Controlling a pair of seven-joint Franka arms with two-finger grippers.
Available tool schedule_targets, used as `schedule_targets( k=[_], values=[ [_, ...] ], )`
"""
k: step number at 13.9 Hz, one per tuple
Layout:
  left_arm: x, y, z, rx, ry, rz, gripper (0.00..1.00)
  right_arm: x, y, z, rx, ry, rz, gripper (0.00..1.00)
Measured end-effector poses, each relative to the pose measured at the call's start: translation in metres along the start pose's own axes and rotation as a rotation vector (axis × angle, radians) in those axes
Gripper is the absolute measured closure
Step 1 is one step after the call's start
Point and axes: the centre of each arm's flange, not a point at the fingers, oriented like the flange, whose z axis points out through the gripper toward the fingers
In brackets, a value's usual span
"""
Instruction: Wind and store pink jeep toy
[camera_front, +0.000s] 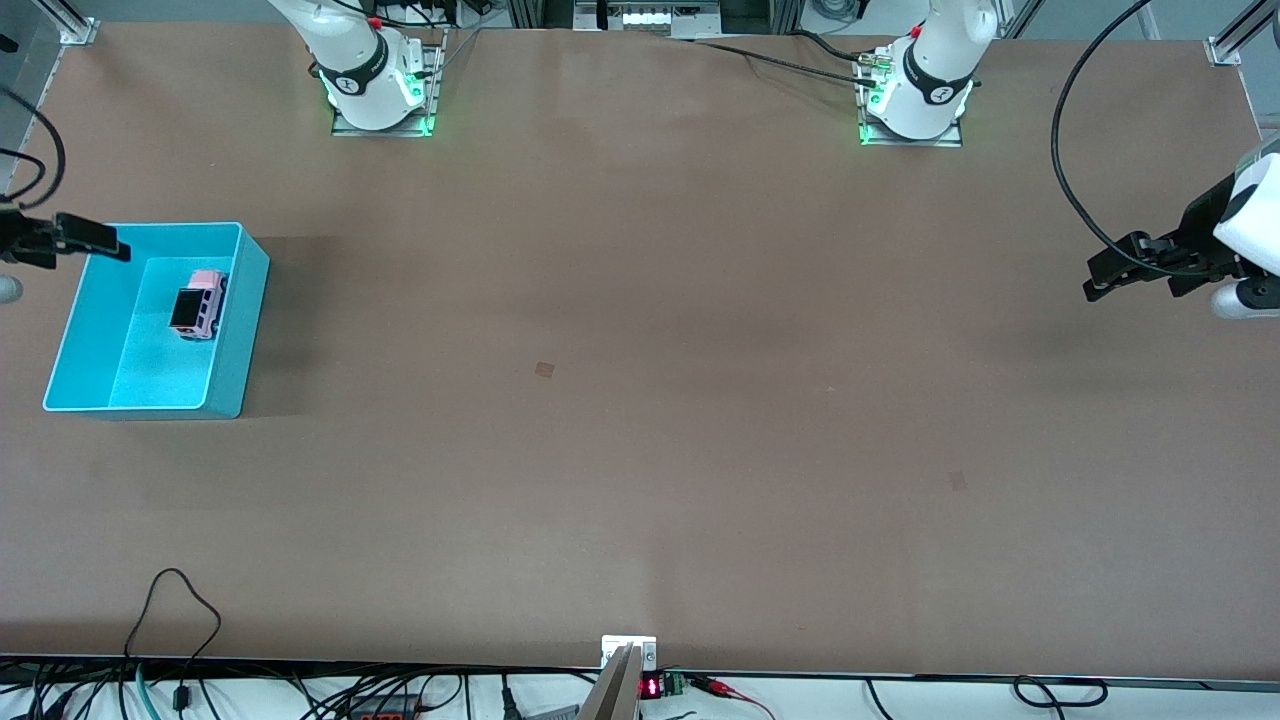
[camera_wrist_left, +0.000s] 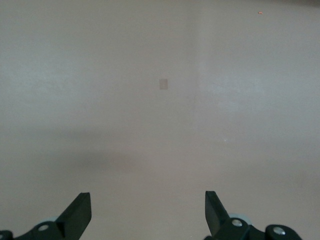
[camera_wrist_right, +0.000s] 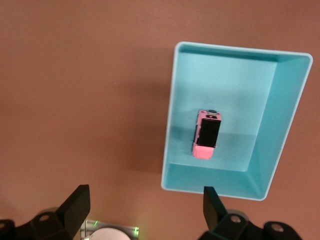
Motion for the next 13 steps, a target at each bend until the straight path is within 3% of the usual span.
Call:
schedule_targets(
  k=[5, 13],
  values=[
    [0.000, 0.001, 0.000, 0.000, -0.002, 0.003, 0.00, -0.006, -0.082, -0.042, -0.024, -0.021, -0.018, 0.00],
    [-0.012, 0.003, -0.006, 0.004, -0.044, 0.007, 0.00, 0.001, -0.114, -0.038, -0.036, -0.032, 0.004, 0.00]
  ],
)
